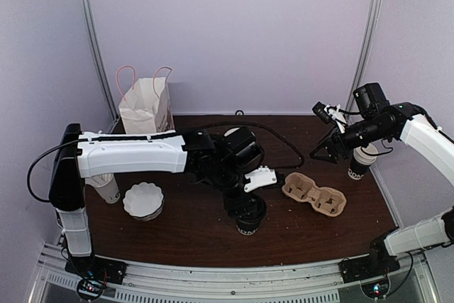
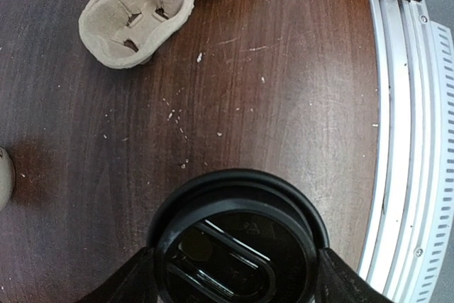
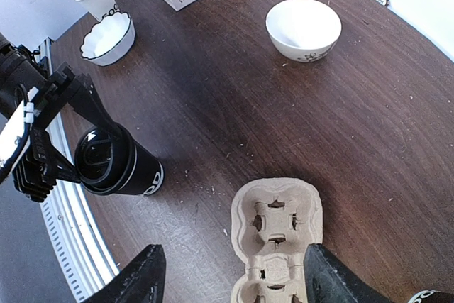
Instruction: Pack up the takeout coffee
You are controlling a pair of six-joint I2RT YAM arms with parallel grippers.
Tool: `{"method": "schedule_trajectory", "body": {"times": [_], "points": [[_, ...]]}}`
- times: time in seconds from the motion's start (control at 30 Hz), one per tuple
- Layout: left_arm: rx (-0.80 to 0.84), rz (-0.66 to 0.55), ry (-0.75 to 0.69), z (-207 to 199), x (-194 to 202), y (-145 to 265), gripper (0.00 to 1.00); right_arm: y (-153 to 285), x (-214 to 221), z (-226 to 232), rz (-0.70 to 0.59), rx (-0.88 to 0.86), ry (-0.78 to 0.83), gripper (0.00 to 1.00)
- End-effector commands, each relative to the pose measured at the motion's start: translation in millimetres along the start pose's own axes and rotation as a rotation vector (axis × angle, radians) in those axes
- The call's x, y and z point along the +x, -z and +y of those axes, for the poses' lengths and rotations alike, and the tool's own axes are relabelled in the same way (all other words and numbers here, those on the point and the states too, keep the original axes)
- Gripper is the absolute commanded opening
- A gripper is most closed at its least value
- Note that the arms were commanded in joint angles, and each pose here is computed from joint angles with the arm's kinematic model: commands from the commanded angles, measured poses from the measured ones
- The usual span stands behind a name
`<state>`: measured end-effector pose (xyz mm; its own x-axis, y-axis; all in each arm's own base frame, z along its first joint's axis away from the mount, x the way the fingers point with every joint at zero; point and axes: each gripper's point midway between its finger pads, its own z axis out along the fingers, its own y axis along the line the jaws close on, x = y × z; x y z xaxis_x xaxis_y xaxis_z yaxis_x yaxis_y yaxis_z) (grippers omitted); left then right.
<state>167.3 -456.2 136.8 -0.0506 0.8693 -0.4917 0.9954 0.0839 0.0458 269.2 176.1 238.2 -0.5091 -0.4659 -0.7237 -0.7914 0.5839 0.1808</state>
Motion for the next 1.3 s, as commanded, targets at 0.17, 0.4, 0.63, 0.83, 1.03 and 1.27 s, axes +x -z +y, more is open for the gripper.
{"method": "schedule_trajectory", "body": {"times": [0.17,0.4,0.63,0.83,1.03,1.27], "points": [[-0.087,-0.070,0.044,35.4,-25.3,21.9,0.68,2.5,-1.3,-2.3,-0.019,0.018,0.013,0.70],[-0.185,-0.120,0.125,97.8,-46.5,30.5,0.67,4.9,-0.8,-8.0,-0.016,0.056,0.013,0.70],[-0.289,-0.152,0.184,150.8,-59.0,16.9,0.67,7.4,-0.9,-10.7,-0.018,0.072,0.008,0.70],[-0.318,-0.164,0.203,171.3,-67.3,0.4,0.67,8.0,0.5,-12.4,-0.022,0.078,0.005,0.70],[-0.319,-0.176,0.201,176.3,-72.8,-7.5,0.68,7.8,2.0,-12.2,-0.027,0.078,0.002,0.70],[-0.299,-0.164,0.197,176.8,-71.6,-21.8,0.73,4.4,1.8,-10.7,-0.031,0.056,-0.005,0.70]]}}
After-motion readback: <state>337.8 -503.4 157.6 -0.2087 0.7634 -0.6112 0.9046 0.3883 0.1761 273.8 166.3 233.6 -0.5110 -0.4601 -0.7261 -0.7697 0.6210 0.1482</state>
